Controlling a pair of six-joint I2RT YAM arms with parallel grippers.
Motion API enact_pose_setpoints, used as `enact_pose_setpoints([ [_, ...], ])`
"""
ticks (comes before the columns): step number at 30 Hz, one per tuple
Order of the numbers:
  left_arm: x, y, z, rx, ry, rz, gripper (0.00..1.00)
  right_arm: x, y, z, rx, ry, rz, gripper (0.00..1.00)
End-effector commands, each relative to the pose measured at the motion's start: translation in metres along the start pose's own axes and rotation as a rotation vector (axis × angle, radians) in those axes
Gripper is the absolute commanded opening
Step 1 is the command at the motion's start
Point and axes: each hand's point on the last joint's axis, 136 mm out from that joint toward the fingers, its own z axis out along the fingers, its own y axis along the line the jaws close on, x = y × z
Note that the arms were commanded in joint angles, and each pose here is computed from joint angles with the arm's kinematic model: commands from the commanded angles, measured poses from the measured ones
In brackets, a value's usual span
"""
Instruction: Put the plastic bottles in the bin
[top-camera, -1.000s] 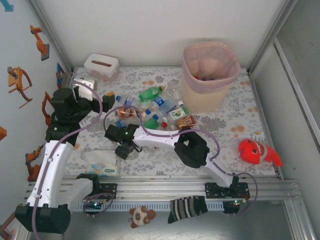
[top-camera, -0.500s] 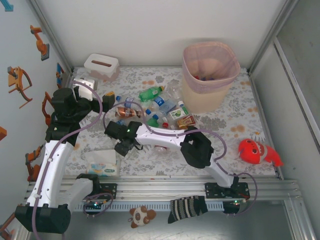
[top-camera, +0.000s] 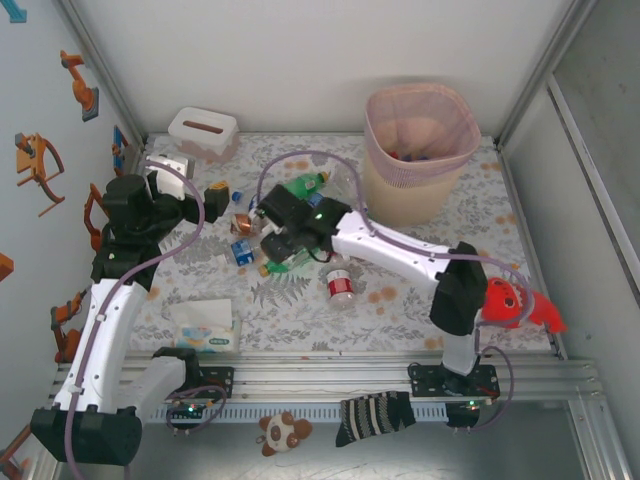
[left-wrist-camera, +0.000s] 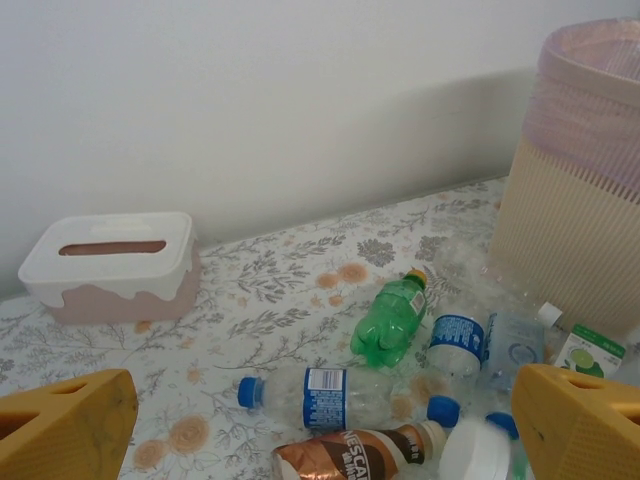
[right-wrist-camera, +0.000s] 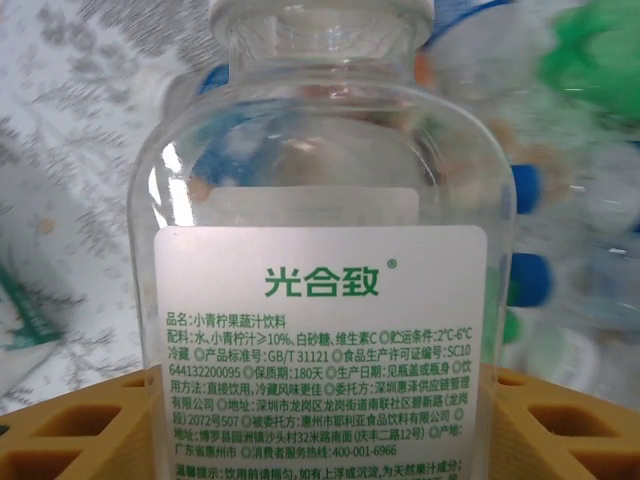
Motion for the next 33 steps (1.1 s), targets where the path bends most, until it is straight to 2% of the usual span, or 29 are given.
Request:
enact_pose_setpoints([
  [1,0.003,-0.001,0.001,0.008,0.002,-0.004,0.95,-0.005,-0.033,-0.022,0.043,-0.044,0.068,0.64],
  [9,0.005,0.0,0.002,0.008,0.009,-0.009,0.95,-0.008,-0.119,-0.079,0.179,-0.116,0.139,0.64],
  [21,0.005,0.003,0.002,0.0,0.01,-0.012,0.95,-0.046,-0.222,-0.169,0.389,-0.29,0.167,0.64],
  [29,0.005,0.005,0.002,-0.005,0.01,-0.018,0.95,-0.066,-0.294,-0.195,0.515,-0.346,0.228,0.64],
  [33,0.006,0.006,0.002,-0.008,0.012,-0.02,0.95,-0.063,-0.334,-0.191,0.587,-0.319,0.258,0.65],
])
